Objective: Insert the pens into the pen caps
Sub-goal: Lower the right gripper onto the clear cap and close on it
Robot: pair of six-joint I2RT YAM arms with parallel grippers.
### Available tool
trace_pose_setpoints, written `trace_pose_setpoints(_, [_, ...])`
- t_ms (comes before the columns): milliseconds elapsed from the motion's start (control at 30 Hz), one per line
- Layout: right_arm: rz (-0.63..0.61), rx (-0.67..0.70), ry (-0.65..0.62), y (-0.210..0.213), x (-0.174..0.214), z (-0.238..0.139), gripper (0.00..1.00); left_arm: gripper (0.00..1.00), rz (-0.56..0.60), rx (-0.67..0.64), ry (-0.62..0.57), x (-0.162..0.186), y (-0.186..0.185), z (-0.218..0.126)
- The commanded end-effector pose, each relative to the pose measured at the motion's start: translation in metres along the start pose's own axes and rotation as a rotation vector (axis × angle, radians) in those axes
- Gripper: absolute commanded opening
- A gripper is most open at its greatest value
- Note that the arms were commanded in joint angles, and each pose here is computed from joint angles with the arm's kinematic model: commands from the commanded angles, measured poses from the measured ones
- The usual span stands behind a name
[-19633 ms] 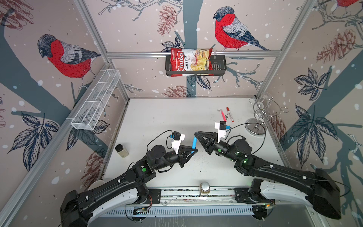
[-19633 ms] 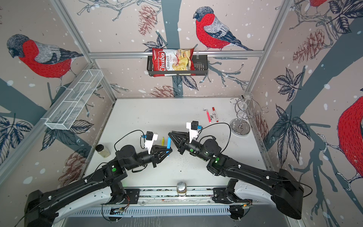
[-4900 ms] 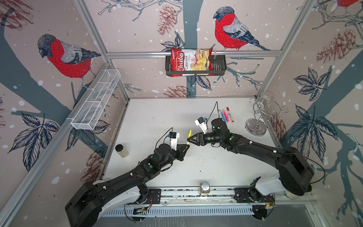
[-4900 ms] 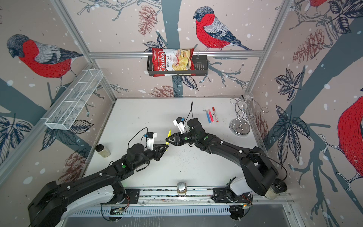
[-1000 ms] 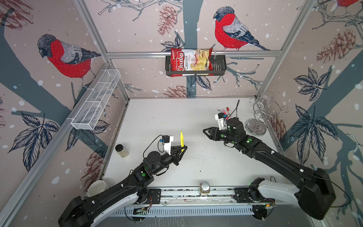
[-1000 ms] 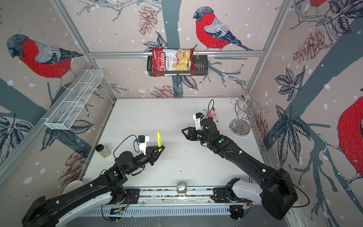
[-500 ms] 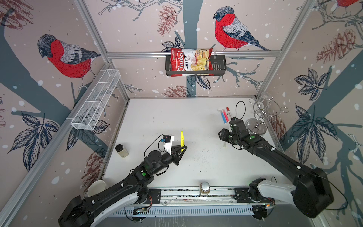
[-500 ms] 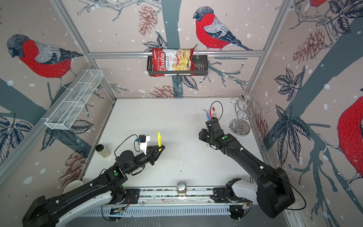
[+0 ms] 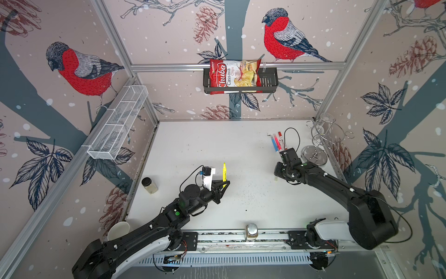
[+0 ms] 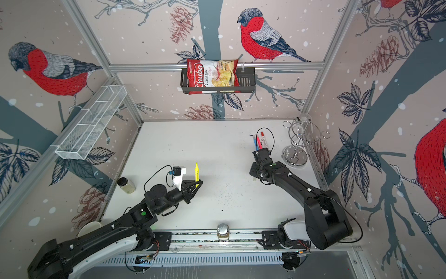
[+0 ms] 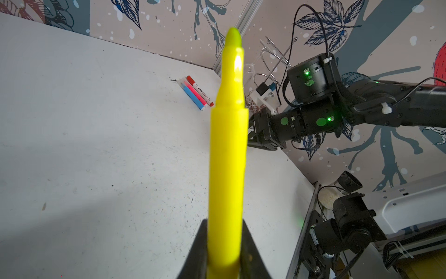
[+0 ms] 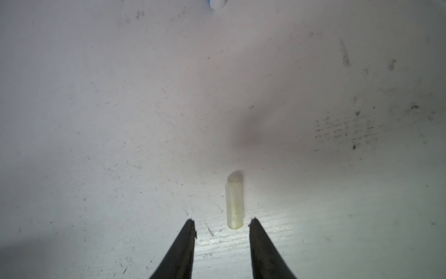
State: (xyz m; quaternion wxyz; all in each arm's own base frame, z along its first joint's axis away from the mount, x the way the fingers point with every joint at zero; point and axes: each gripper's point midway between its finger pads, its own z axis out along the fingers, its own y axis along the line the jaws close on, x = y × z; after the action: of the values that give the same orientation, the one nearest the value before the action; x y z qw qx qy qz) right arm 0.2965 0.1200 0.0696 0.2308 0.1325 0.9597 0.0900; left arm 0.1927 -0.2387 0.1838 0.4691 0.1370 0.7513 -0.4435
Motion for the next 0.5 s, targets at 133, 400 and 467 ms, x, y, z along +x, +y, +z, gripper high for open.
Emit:
trace_pose_setpoints(133, [-0.014,0.086,0.017,-0.012,0.006,0.012,0.36,0.00,0.013,0.010,-0.018,-0.004,-0.003,0.000])
trace_pose_setpoints(400, [-0.060,0.113,0.044,-0.008,0.014,0.024,0.32,0.00,0.013,0.008,-0.011,-0.003,-0.002,0.002])
trace_pose_setpoints(467, [-0.076,0.121,0.052,-0.006,0.016,0.026,0.32,0.00,0.013,0.008,-0.011,-0.003,-0.002,0.002])
